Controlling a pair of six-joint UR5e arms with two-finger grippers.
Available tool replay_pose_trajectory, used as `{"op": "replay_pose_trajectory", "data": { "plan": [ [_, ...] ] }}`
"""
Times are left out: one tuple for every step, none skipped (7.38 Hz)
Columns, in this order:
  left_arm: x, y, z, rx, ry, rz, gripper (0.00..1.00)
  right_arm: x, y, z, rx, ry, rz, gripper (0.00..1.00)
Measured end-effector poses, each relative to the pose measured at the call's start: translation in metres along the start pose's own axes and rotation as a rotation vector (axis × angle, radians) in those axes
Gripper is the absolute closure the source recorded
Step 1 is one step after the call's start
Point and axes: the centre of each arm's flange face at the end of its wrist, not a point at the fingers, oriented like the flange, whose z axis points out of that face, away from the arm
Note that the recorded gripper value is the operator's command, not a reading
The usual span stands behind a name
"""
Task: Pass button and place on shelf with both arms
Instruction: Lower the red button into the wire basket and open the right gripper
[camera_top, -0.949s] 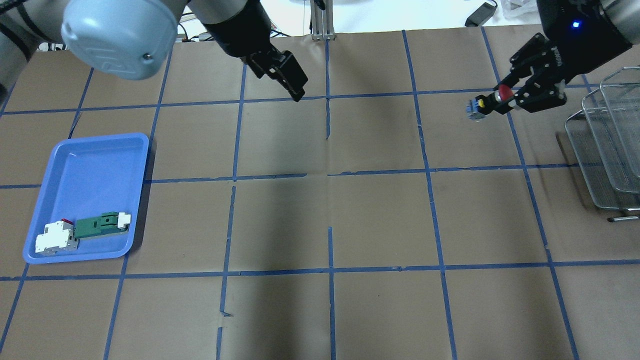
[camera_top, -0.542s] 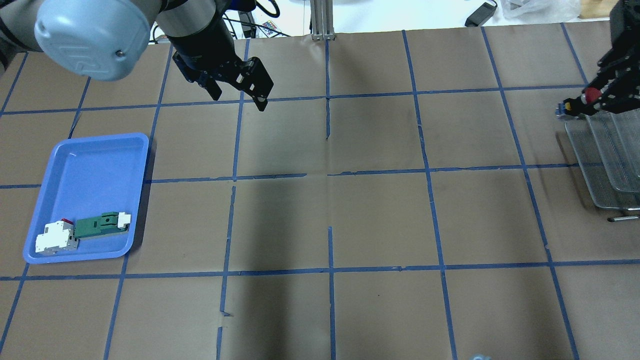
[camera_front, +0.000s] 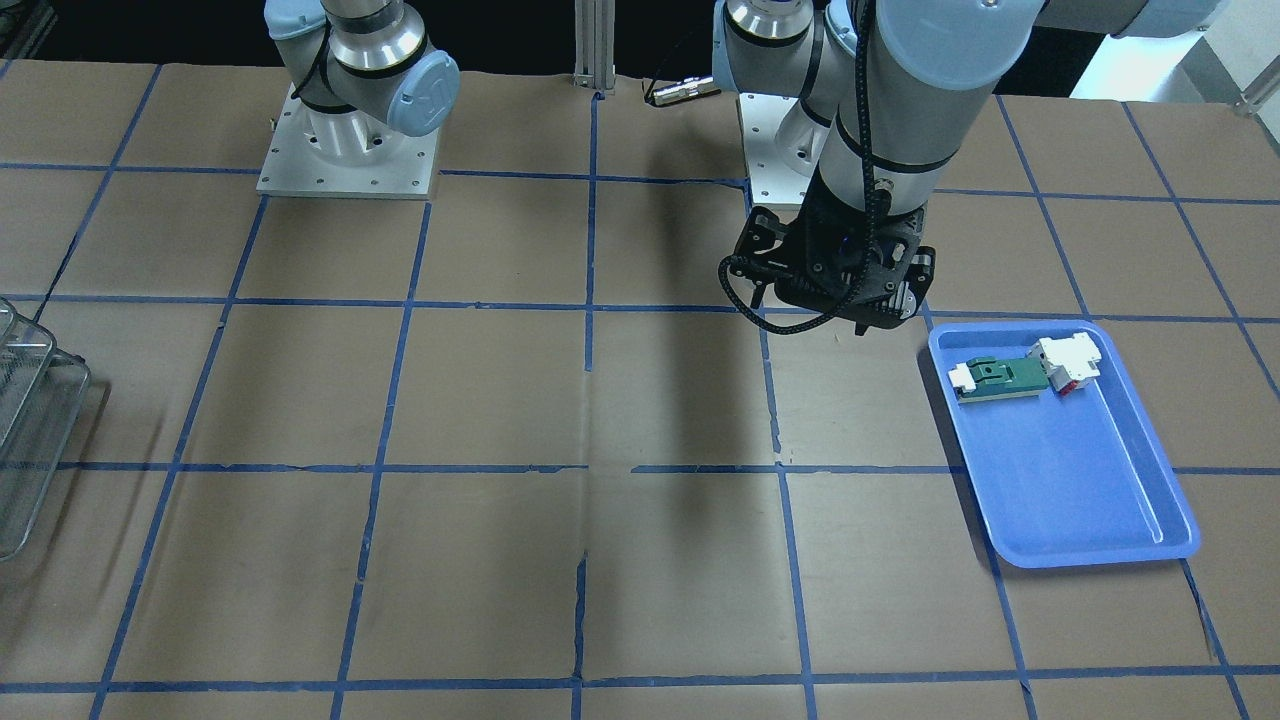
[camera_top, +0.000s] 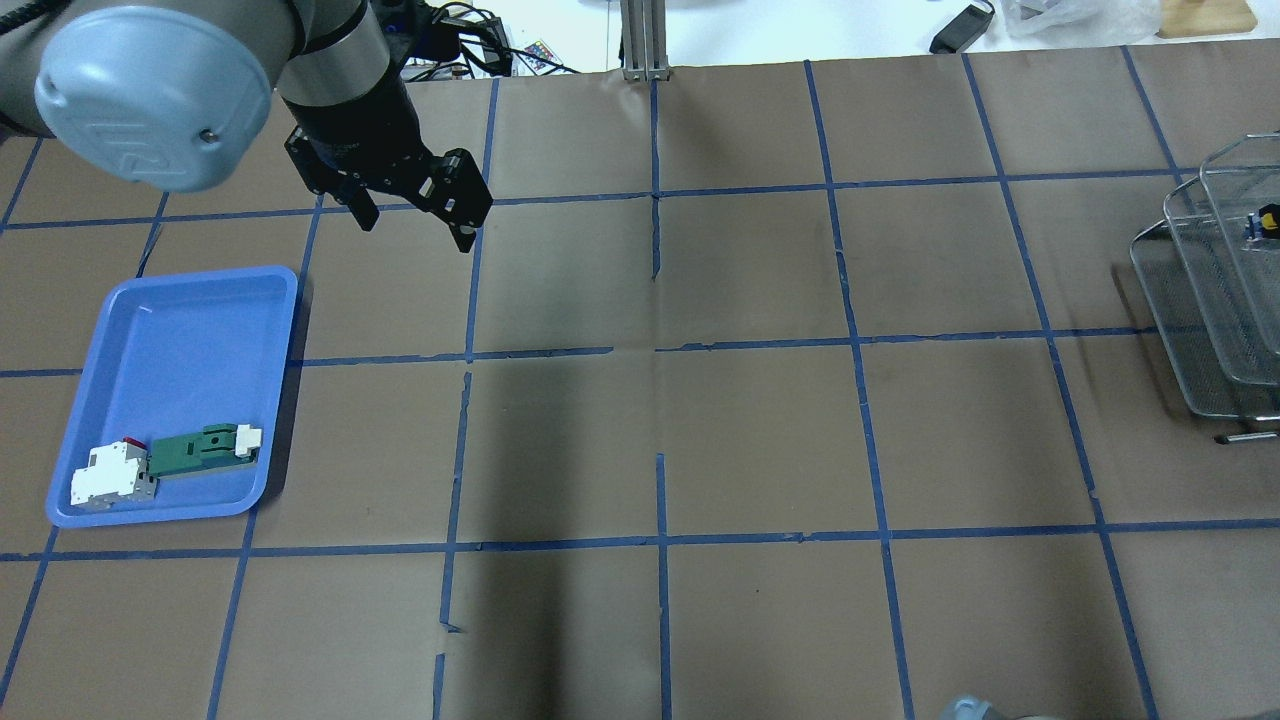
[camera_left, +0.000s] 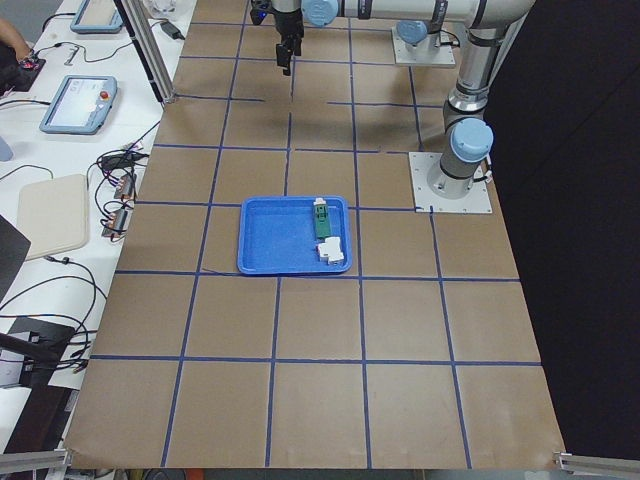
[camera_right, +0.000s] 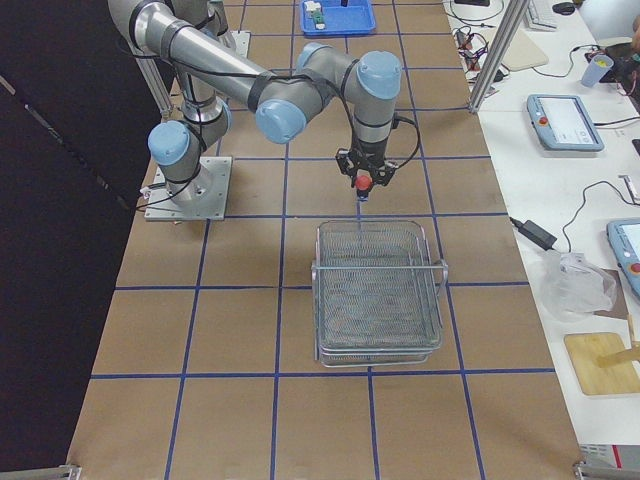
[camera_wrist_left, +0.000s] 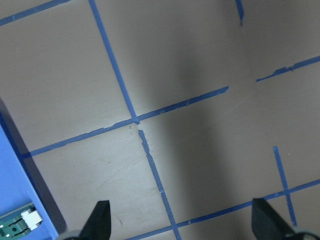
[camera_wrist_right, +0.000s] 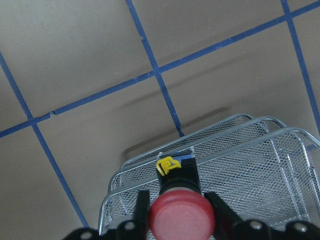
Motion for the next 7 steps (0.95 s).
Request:
{"op": "replay_pose_trajectory", "data": {
  "plan": [
    [-0.002, -0.001, -0.001, 0.007, -0.005, -0.005, 0.0, 0.002, 0.012, -0.003, -0.023, 0.007, 0.016, 1.0],
    [-0.001, -0.003, -0.002, 0.022, -0.007, -0.006, 0.0, 0.005, 0.03, -0.002, -0.041, 0.015, 0.041, 1.0],
    [0.001, -0.005, -0.002, 0.029, -0.008, -0.002, 0.0, 0.01, 0.046, 0.002, -0.053, 0.024, 0.05, 1.0],
    [0.002, -0.004, -0.003, 0.033, -0.009, 0.0, 0.0, 0.014, 0.054, 0.005, -0.061, 0.038, 0.041, 1.0],
    [0.002, -0.004, -0.003, 0.034, -0.011, 0.0, 0.0, 0.019, 0.058, 0.009, -0.064, 0.048, 0.033, 1.0],
    [0.0, -0.004, -0.006, 0.04, -0.01, 0.0, 0.0, 0.026, 0.06, 0.019, -0.061, 0.047, 0.029, 1.0],
    [-0.002, -0.004, -0.009, 0.046, -0.008, 0.001, 0.0, 0.034, 0.064, 0.032, -0.058, 0.05, 0.031, 1.0]
  ]
}}
